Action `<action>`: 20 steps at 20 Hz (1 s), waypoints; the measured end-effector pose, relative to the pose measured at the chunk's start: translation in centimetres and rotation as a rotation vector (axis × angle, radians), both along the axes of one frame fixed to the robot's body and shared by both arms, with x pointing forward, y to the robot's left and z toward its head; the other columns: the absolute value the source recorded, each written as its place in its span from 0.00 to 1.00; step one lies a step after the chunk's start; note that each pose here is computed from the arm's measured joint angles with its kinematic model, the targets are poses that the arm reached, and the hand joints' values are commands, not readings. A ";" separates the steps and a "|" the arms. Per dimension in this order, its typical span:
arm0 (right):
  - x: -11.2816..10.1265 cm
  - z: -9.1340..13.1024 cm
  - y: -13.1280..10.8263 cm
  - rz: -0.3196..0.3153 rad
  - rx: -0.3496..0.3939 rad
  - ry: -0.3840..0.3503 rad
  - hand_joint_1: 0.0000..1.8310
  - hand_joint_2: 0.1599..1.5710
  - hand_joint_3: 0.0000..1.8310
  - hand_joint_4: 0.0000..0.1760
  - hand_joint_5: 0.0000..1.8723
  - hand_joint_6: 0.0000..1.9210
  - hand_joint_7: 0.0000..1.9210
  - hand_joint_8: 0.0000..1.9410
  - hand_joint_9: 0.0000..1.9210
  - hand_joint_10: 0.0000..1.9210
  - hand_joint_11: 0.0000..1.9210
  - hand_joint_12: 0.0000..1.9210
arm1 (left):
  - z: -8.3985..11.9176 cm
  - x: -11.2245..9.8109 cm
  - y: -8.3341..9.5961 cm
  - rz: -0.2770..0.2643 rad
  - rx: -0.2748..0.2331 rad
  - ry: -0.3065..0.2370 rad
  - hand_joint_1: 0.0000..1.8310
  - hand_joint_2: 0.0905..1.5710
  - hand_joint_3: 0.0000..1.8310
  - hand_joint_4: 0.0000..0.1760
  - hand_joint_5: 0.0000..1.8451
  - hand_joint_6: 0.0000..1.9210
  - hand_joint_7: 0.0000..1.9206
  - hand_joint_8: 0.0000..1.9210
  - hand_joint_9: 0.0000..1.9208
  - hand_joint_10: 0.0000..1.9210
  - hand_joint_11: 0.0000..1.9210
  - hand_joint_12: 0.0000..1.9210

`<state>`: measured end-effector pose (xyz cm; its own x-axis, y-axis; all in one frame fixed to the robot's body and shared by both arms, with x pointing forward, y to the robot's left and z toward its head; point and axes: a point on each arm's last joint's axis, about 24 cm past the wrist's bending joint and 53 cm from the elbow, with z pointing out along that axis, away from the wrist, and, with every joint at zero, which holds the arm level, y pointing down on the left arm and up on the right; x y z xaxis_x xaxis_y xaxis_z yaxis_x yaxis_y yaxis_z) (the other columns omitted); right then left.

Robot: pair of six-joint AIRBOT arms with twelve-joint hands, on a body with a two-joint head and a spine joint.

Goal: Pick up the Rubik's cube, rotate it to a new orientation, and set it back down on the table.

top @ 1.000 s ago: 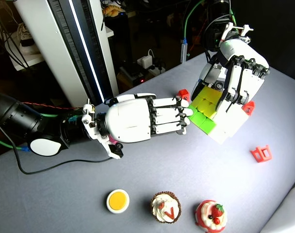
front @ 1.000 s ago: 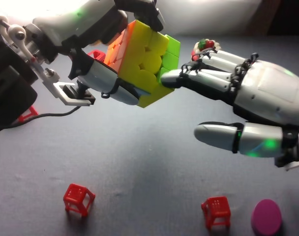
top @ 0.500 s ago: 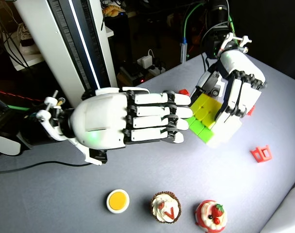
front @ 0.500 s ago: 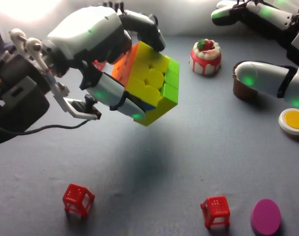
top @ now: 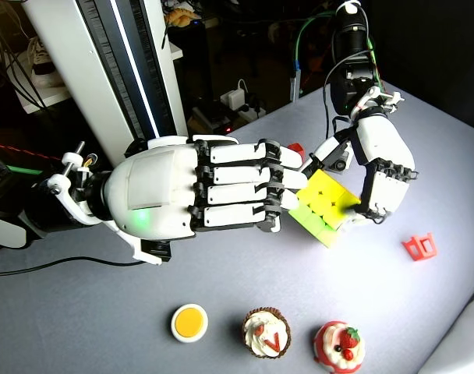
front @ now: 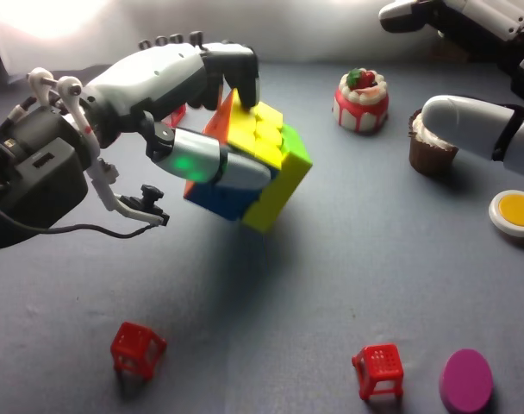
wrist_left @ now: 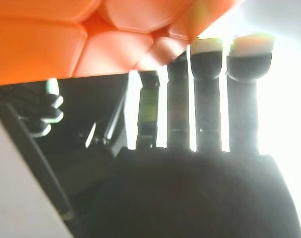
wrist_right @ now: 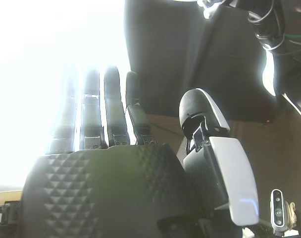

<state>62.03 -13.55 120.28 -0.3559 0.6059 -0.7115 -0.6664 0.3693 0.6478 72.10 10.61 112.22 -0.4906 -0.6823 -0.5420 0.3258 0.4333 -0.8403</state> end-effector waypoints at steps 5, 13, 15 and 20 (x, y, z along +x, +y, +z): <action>0.0 0.0 0.0 -0.001 0.000 0.000 0.00 0.90 0.00 0.00 0.00 0.37 0.00 0.36 0.00 0.49 0.00 0.83 | -1.0 -0.8 1.1 0.003 0.020 0.016 0.42 0.68 0.00 0.66 0.10 0.14 0.09 0.03 0.00 0.26 0.00 0.62; 0.1 0.1 -0.2 -0.006 0.000 -0.001 0.00 0.90 0.00 0.00 0.00 0.32 0.00 0.32 0.00 0.46 0.00 0.67 | -1.5 -2.5 4.7 0.044 0.084 0.003 0.27 0.67 0.00 0.47 0.01 0.00 0.00 0.00 0.00 0.00 0.00 0.00; 0.2 0.1 -0.3 -0.009 0.001 0.001 0.00 0.91 0.00 0.00 0.00 0.38 0.00 0.37 0.00 0.51 0.00 0.80 | -1.0 -2.6 5.3 0.056 0.086 -0.012 0.22 0.65 0.00 0.59 0.00 0.00 0.00 0.00 0.00 0.00 0.00 0.00; 0.1 0.2 -0.4 -0.010 0.001 -0.002 0.00 0.90 0.00 0.00 0.00 0.45 0.00 0.27 0.00 0.36 0.00 0.87 | 1.1 -3.3 6.1 0.066 0.058 -0.072 0.16 0.59 0.00 0.97 0.00 0.00 0.00 0.00 0.00 0.00 0.00 0.00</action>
